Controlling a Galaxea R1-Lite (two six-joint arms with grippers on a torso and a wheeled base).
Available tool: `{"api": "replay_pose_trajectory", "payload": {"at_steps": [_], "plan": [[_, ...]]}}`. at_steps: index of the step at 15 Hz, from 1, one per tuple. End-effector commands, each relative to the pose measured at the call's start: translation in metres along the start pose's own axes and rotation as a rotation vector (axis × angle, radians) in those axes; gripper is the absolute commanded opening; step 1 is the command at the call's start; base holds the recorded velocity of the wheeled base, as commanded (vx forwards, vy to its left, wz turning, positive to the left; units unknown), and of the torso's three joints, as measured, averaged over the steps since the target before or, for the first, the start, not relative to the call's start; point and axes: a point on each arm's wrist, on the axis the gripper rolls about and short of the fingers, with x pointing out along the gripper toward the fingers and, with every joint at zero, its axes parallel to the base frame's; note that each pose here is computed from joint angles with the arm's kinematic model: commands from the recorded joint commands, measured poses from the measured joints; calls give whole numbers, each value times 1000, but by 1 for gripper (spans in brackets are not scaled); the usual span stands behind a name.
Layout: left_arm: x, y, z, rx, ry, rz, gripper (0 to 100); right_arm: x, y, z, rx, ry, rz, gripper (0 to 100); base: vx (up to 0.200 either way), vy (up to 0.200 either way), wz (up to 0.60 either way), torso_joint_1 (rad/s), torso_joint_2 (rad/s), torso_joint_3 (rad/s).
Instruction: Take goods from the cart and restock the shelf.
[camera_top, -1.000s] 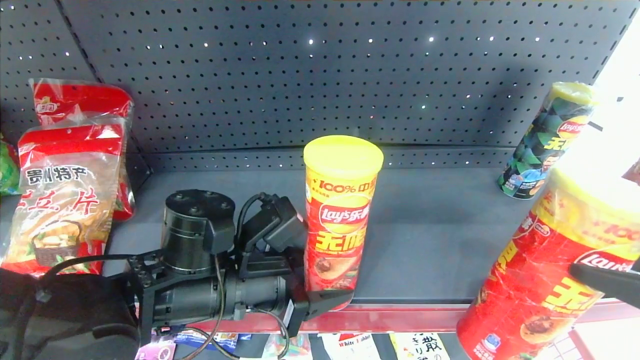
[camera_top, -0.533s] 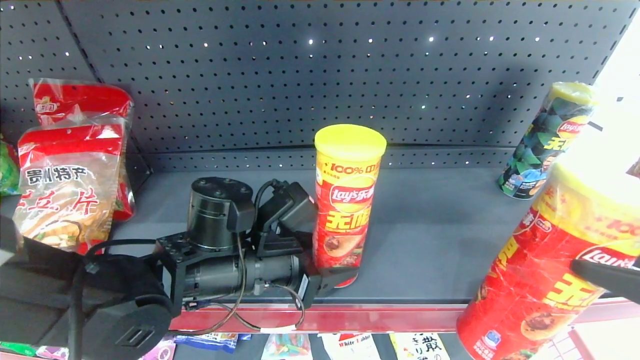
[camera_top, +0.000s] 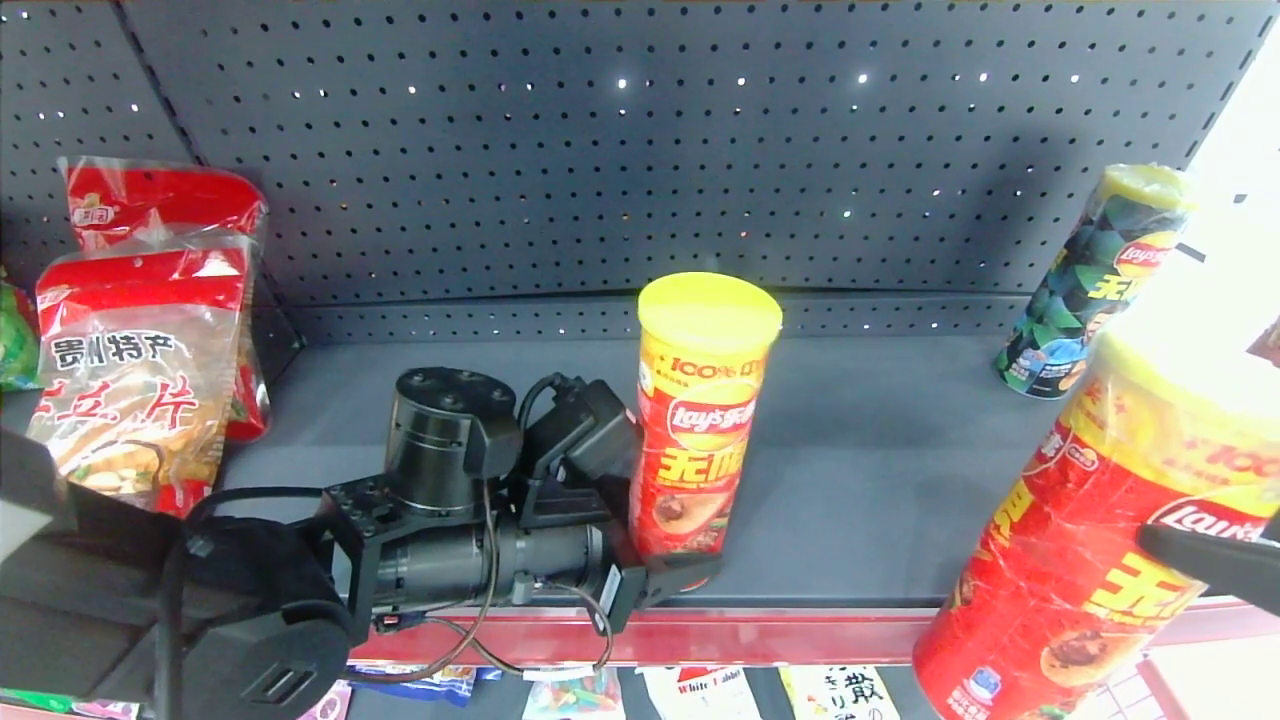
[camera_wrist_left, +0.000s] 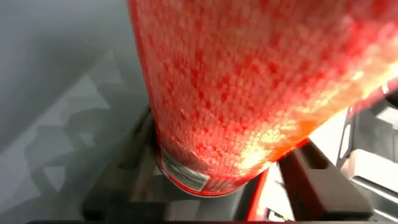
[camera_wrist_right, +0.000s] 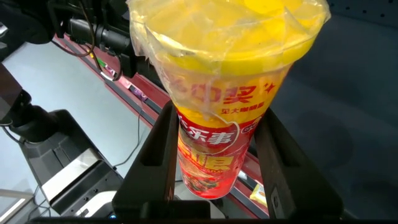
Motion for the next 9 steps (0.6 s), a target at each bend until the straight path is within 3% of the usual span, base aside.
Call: {"api": "replay_pose_trajectory", "payload": {"at_steps": [1, 6, 9], "plan": [[2, -1, -1, -2, 6, -2, 100, 0, 0, 0, 0, 3, 0, 0, 0, 0, 0, 0, 0, 0], [-7, -4, -3, -3, 9, -1, 100, 1, 0, -1, 1, 7, 0, 0, 0, 0, 0, 0, 0, 0], [-27, -2, -3, -15, -4, 54, 100, 3, 0, -2, 2, 16, 3, 0, 0, 0, 0, 0, 0, 0]]}}
